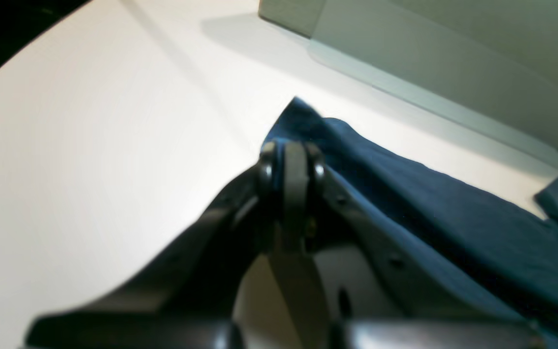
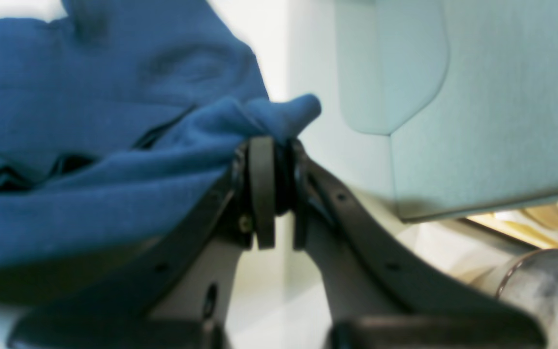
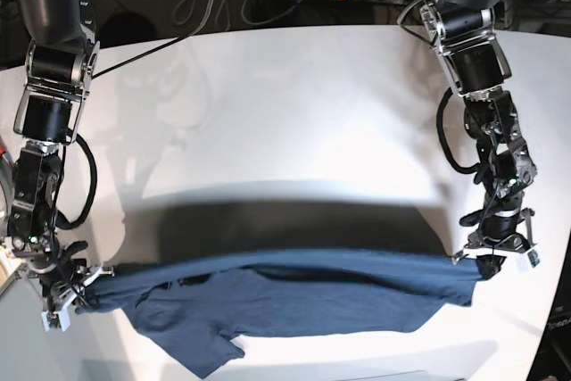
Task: Fold the T-shirt properly
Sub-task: 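Drag the held edge with both grippers back toward the robot, then lay the edge down and open both grippers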
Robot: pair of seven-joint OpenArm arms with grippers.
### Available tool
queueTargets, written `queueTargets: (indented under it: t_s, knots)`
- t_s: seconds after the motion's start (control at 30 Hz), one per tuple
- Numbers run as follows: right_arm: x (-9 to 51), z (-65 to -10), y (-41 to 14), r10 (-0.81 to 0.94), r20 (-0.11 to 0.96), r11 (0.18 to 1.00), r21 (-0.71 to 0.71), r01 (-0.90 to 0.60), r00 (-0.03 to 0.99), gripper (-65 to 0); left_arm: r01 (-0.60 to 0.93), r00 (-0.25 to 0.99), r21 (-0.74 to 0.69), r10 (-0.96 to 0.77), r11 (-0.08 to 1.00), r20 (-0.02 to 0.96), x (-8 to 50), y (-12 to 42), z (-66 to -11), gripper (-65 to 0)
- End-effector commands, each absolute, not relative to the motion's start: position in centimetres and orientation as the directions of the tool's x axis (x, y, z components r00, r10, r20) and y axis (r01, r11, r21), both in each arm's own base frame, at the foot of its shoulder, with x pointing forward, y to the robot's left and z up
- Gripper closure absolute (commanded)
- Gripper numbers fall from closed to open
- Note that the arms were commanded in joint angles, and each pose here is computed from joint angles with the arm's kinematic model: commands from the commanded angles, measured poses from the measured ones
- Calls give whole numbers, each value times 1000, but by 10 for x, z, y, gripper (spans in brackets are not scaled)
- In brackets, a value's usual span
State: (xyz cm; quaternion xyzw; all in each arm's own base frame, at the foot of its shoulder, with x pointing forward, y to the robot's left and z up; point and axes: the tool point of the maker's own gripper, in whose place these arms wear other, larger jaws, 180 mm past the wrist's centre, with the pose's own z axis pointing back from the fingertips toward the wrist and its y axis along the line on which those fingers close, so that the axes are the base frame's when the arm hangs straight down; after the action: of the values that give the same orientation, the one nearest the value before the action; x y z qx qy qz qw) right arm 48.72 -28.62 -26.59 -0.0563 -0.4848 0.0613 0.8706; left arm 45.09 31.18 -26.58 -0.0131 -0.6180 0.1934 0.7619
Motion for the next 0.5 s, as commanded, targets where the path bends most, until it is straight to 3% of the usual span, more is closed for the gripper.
queueTargets:
  t_s: [0.0,0.33,0.47]
  knots:
    - [496,-238,-294,173,870,984,-178,-34,462,-1,-272,108,-258,296,927,949,460,318,-241,0]
    - [489,-249,-297,168,860,984,-175,-30,481,-1,-286,194,-253,314,924,929,449,317,-267,0]
    - [473,-275,-298,173,827,983,-179,-41,535,-1,-291,210,-243,310,925,927,443,318,-274,0]
